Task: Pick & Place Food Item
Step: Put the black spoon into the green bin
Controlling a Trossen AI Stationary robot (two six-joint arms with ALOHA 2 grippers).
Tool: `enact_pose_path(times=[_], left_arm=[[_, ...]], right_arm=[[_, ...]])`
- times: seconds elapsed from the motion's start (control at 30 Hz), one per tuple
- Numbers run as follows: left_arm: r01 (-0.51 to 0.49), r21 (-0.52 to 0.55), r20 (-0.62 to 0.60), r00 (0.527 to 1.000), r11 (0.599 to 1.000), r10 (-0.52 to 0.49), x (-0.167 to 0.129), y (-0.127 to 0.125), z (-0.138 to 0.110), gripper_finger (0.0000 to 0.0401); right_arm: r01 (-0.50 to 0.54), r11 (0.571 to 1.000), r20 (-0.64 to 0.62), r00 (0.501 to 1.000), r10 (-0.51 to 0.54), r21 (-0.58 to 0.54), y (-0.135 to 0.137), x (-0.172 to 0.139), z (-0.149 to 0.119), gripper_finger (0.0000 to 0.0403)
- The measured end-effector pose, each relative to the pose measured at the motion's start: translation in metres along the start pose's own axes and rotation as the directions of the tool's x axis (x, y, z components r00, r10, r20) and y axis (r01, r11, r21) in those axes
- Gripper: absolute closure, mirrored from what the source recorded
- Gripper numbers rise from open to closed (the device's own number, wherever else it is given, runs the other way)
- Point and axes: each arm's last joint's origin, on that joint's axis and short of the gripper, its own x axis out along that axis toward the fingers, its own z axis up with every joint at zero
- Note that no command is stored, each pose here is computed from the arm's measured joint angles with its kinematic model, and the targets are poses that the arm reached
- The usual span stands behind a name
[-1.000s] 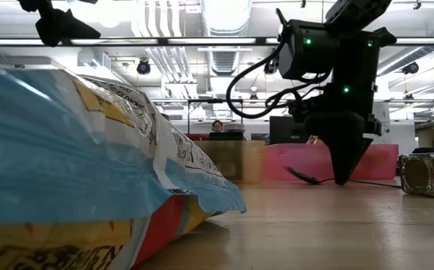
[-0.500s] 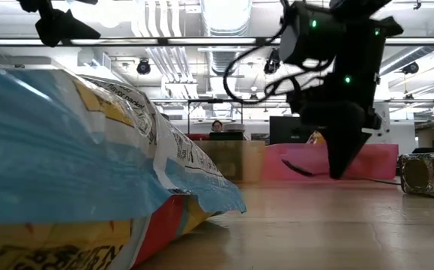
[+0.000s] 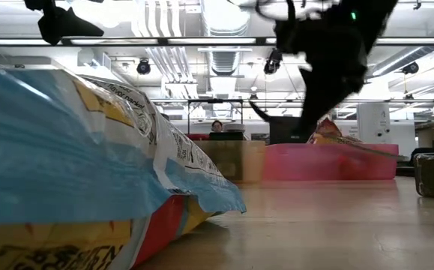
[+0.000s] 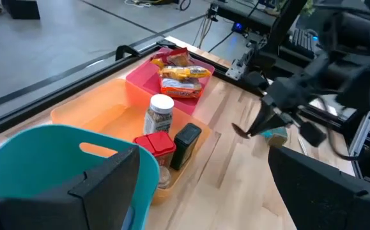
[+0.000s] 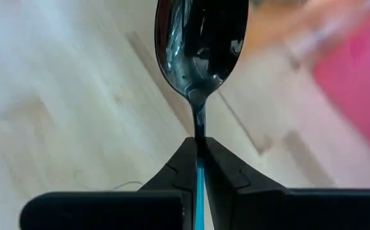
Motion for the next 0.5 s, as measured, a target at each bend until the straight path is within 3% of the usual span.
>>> enact_pose_path(times=[0.27, 0.5], left_arm=[[0.015, 0.083, 0.031, 0.999, 0.996, -0.018, 0.021, -0.021, 0.001, 0.0055], [0.059, 0.129, 0.075, 0.995, 0.990, -0.069, 0.036, -0.037, 0.003, 0.0055]], right_arm=[[0.062, 0.997, 0.235, 0.971, -0.051, -0.040, 0.012, -0.028, 0.032, 0.0392], [0.190, 0.981, 0.500, 0.848, -0.176, 0.023, 0.019, -0.062, 0.067, 0.0392]])
